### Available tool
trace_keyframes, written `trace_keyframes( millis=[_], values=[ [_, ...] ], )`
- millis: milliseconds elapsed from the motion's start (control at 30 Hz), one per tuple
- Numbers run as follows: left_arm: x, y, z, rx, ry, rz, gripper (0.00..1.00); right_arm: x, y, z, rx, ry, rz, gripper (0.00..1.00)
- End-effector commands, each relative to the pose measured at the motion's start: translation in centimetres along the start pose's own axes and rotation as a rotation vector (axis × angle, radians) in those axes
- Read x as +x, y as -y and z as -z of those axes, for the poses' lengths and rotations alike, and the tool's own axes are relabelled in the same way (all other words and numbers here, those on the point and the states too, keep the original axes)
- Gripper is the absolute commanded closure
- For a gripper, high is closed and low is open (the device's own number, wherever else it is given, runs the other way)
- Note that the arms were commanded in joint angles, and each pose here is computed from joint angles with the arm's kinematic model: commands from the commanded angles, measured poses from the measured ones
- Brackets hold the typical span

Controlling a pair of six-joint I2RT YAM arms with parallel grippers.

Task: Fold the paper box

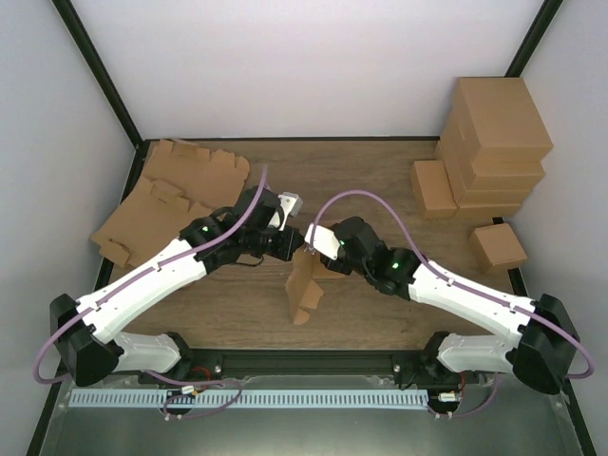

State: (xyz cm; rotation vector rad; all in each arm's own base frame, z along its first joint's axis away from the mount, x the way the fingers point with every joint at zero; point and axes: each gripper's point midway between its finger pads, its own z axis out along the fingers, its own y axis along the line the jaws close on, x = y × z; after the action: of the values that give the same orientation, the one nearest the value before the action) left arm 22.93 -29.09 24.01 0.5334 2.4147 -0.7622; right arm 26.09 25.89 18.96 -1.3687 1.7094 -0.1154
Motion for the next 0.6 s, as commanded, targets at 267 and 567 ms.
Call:
trace_keyframes(
  millis=[267, 567],
  values=[
    [-0.5, 1.1, -0.2, 0.054, 0.016, -0.024, 0.96, -2.9, 1.5, 4.7, 0.007, 0.176, -0.060, 0.47],
    [-0.5, 1.2, -0.1, 0.060, 0.017, -0.026, 0.96, -0.8, 0.8, 4.0, -0.033, 0.038, -0.027, 0.48]
  ],
)
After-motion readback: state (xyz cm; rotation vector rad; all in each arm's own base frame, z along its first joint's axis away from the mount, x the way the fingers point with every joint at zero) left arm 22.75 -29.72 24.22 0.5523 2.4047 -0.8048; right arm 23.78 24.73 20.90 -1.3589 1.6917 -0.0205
